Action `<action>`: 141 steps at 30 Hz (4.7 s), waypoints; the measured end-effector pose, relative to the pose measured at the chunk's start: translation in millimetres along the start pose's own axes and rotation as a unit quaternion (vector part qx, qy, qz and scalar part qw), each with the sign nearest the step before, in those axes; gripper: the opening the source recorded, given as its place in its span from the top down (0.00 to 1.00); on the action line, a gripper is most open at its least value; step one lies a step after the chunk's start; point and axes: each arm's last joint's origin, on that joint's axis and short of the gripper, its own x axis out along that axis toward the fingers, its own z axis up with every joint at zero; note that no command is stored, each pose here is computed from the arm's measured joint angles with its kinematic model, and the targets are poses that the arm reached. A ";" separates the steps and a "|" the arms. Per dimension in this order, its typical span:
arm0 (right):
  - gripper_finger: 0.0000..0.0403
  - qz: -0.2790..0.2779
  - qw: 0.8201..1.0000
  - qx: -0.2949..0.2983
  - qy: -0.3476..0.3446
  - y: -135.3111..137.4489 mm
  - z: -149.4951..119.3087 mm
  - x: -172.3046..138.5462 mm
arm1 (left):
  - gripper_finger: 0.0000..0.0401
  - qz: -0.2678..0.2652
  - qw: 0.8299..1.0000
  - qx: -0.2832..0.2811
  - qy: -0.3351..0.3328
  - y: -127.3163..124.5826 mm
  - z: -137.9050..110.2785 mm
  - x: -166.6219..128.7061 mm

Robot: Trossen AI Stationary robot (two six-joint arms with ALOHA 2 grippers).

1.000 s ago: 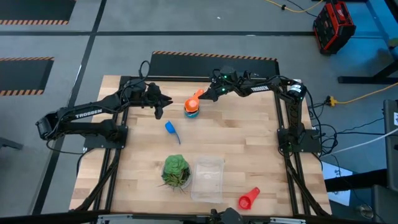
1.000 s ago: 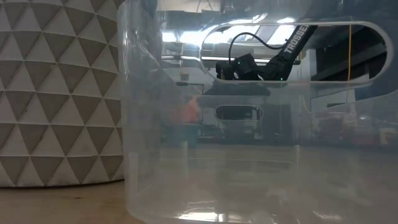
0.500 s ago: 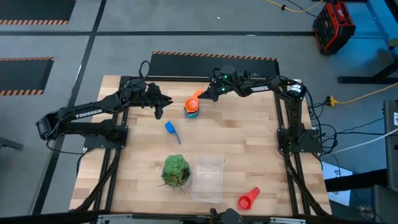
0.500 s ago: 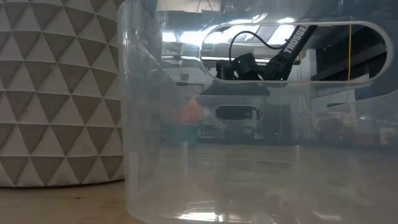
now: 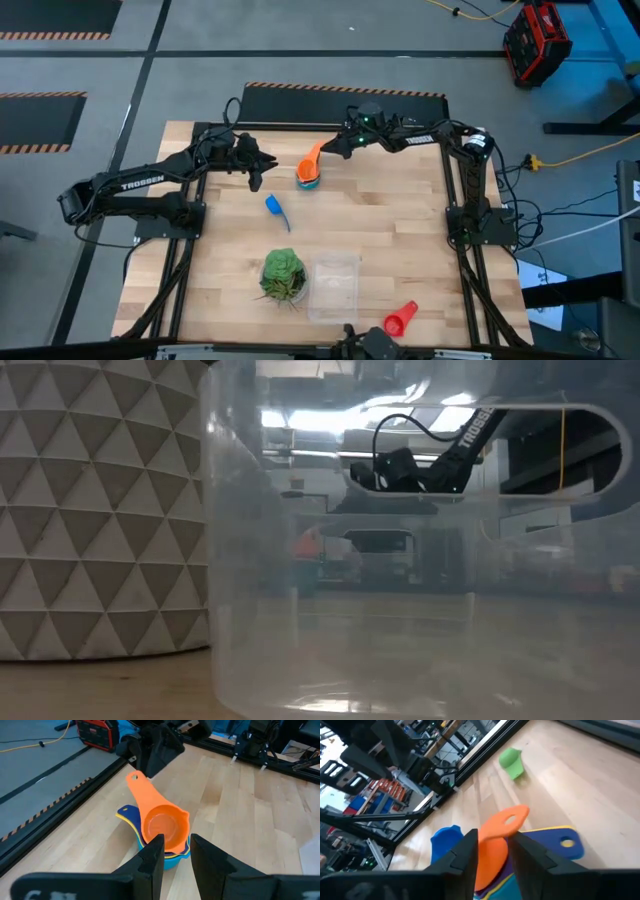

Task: Nest measuring cups in basket
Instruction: Stack the orange measuring cup on top of the dark blue measuring cup, then move the red measuring cup to the center of the table

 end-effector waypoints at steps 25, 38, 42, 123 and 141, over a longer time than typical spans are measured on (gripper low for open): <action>0.73 0.140 0.990 0.005 -0.032 -4.6 35.4 -39.6 | 0.78 0.000 1.000 0.000 0.000 0.1 0.0 0.0; 0.73 0.259 0.964 -0.060 0.020 87.3 64.3 -63.1 | 0.78 0.000 1.000 0.000 0.000 0.1 0.0 0.0; 0.73 0.292 0.953 -0.054 0.061 120.7 62.9 -64.0 | 0.78 0.000 1.000 0.000 0.000 0.0 0.0 0.0; 0.73 -0.109 0.830 -0.149 0.526 334.4 -310.6 -12.5 | 0.78 0.000 1.000 -0.002 0.002 0.0 -0.3 0.0; 0.73 -0.066 0.820 -0.185 0.538 336.6 -324.6 -8.9 | 0.78 0.000 1.000 -0.003 0.004 0.1 -0.7 0.0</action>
